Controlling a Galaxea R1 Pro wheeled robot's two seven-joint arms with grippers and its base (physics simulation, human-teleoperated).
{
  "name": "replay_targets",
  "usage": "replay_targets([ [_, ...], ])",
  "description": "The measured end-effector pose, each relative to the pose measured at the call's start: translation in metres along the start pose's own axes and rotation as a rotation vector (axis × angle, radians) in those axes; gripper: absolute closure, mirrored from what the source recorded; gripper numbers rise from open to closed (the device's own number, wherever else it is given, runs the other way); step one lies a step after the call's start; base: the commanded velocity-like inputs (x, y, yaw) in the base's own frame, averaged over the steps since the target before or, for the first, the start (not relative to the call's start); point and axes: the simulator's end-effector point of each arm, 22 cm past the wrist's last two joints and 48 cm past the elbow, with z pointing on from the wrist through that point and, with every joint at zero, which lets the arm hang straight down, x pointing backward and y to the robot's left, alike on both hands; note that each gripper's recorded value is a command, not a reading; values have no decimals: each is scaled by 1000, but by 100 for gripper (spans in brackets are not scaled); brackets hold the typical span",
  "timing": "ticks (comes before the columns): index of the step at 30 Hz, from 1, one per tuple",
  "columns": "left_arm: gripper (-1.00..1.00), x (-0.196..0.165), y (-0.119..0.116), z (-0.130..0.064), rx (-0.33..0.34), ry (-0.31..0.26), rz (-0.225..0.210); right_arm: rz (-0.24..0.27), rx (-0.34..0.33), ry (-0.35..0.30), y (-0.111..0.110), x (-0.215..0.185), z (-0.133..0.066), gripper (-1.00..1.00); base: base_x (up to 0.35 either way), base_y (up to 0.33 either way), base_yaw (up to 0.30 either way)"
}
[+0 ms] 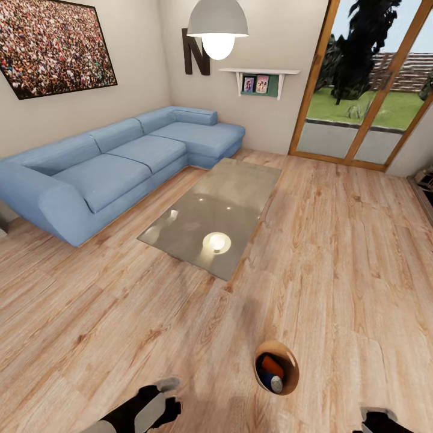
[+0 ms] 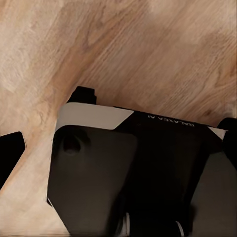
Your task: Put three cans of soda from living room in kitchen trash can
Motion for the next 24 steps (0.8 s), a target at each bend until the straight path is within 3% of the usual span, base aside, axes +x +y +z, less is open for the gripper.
replay_targets([
  [10,-100,33,55,19,-28,-4,-8,-3,4,13,1,26,7,-100,0,0,0],
  [18,-100,68,82,30,-59,-12,71,-20,0,51,7,58,12,-100,0,0,0],
  [24,-100,89,89,33,-65,-14,82,-32,1,82,8,83,15,-100,0,0,0],
])
